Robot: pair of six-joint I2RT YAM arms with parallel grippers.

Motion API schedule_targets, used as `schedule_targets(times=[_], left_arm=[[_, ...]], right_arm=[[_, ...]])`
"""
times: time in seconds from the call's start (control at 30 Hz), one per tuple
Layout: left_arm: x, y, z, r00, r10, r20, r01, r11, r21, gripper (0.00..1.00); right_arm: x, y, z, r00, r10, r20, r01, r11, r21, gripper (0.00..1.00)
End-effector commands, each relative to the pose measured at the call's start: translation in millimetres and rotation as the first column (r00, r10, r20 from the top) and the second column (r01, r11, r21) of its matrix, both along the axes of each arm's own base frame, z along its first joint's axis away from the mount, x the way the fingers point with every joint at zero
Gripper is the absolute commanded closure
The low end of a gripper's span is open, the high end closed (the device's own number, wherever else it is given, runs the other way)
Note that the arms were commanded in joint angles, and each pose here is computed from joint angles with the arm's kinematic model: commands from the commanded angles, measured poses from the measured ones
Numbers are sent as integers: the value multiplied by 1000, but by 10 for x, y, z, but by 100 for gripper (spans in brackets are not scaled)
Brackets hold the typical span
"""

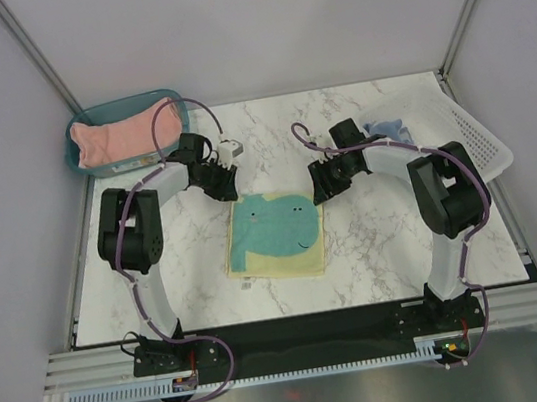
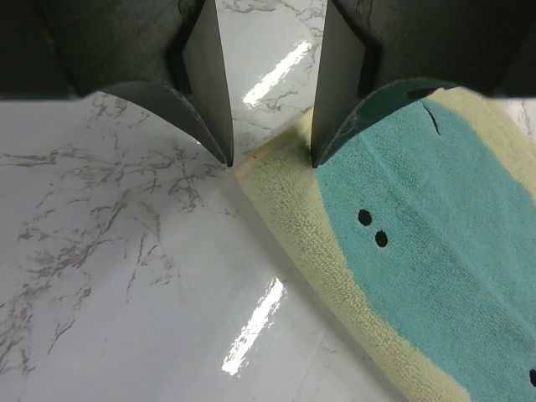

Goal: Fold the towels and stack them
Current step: Fold the towel

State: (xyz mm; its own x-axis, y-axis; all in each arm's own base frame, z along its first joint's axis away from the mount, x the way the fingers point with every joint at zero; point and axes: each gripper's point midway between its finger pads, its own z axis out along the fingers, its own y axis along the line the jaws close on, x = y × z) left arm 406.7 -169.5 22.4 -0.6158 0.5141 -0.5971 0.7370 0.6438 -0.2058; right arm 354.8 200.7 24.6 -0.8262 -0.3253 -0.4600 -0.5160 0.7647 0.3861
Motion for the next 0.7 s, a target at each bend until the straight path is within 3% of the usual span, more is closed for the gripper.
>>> schedule_targets(times=[0.0, 0.03, 0.13, 0.23, 0.33, 0.37, 0.53, 0.67], left_arm=[[69, -70, 91, 997, -77, 28, 77, 997, -17, 73], [98, -89, 136, 996, -81, 35, 82, 996, -25, 83], [126, -119, 184, 995, -92, 46, 93, 995, -34, 96], [172, -146, 255, 993, -100, 66, 103, 994, -44, 98], [203, -171, 300, 993, -97, 70, 101, 993, -56, 98], [212, -171, 316, 994, -90, 68, 94, 994, -61, 98], [291, -181, 618, 992, -58, 108, 66, 995, -72, 98], [256, -255, 1201, 985, -18, 170, 43, 989, -143, 98]], right_arm=[[200, 120, 185, 996, 44, 77, -49, 997, 62, 50], [210, 138, 196, 996, 49, 81, -55, 996, 70, 51], [209, 191, 203, 995, 66, 72, -73, 992, 101, 55], [174, 193, 164, 995, 78, 63, -84, 991, 105, 65], [205, 159, 145, 996, 58, 62, -64, 994, 89, 85], [220, 164, 192, 996, 57, 73, -63, 994, 93, 100], [410, 10, 555, 986, -55, 158, 48, 998, 43, 100], [570, -101, 1307, 927, -177, 332, 161, 984, 75, 100]])
